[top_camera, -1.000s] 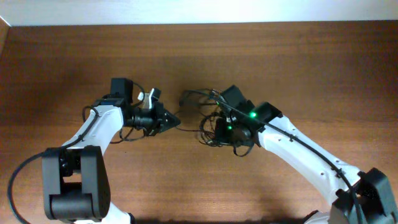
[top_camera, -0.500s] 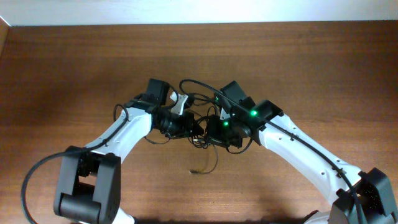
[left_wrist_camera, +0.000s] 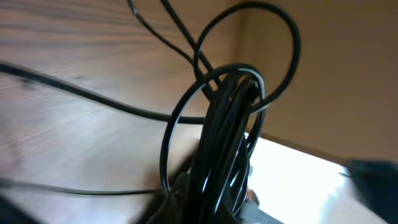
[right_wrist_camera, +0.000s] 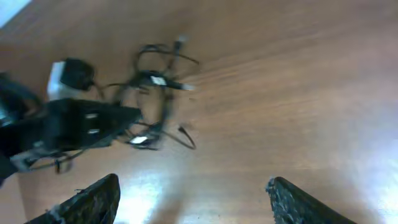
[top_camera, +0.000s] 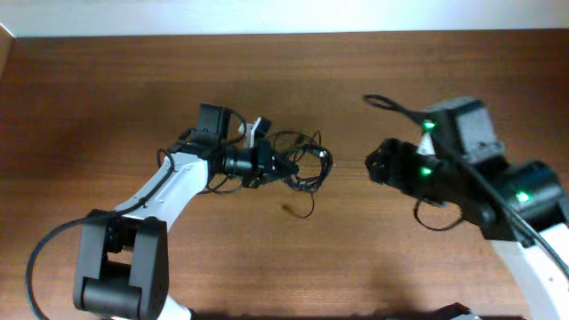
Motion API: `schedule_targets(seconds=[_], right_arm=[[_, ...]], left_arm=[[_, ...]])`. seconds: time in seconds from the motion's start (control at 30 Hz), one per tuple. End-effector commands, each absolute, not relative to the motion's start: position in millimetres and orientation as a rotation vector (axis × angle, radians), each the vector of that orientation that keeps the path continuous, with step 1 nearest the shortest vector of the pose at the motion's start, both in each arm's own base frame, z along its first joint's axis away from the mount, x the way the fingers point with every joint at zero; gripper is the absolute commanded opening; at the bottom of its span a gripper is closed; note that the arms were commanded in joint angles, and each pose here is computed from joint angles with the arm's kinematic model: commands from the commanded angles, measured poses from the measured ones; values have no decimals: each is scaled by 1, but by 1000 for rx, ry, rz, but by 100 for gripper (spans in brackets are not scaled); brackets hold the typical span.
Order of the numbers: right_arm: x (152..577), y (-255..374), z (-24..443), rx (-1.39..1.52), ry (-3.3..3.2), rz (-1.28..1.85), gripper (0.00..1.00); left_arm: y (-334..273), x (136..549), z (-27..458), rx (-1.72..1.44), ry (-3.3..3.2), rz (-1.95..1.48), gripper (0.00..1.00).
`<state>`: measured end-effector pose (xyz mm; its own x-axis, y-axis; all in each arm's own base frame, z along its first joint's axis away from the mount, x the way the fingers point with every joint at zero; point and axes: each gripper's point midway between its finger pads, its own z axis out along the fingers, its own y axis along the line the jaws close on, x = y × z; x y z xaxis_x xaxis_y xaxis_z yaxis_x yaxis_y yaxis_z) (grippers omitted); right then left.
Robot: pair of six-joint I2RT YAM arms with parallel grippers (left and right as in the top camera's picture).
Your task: Untangle cables
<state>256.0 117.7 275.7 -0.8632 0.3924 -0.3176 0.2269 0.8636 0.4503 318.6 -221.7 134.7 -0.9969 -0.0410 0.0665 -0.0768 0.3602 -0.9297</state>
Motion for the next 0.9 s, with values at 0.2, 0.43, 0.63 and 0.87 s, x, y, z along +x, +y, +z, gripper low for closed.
schedule_targets(seconds=[0.2, 0.43, 0.63, 0.87], right_arm=[[277, 192, 167, 683, 2551, 1375, 61], [312, 255, 162, 684, 2437, 1608, 54], [337, 258, 170, 772, 2315, 1649, 51], [320, 202, 88, 525, 2580, 1020, 4]], left_arm=[[-186, 331, 177, 572, -2102, 1830, 0], [-186, 332, 177, 554, -2116, 1842, 0], [-186, 332, 177, 485, -2161, 1879, 0], [-185, 340, 176, -103, -2509, 2106, 0]])
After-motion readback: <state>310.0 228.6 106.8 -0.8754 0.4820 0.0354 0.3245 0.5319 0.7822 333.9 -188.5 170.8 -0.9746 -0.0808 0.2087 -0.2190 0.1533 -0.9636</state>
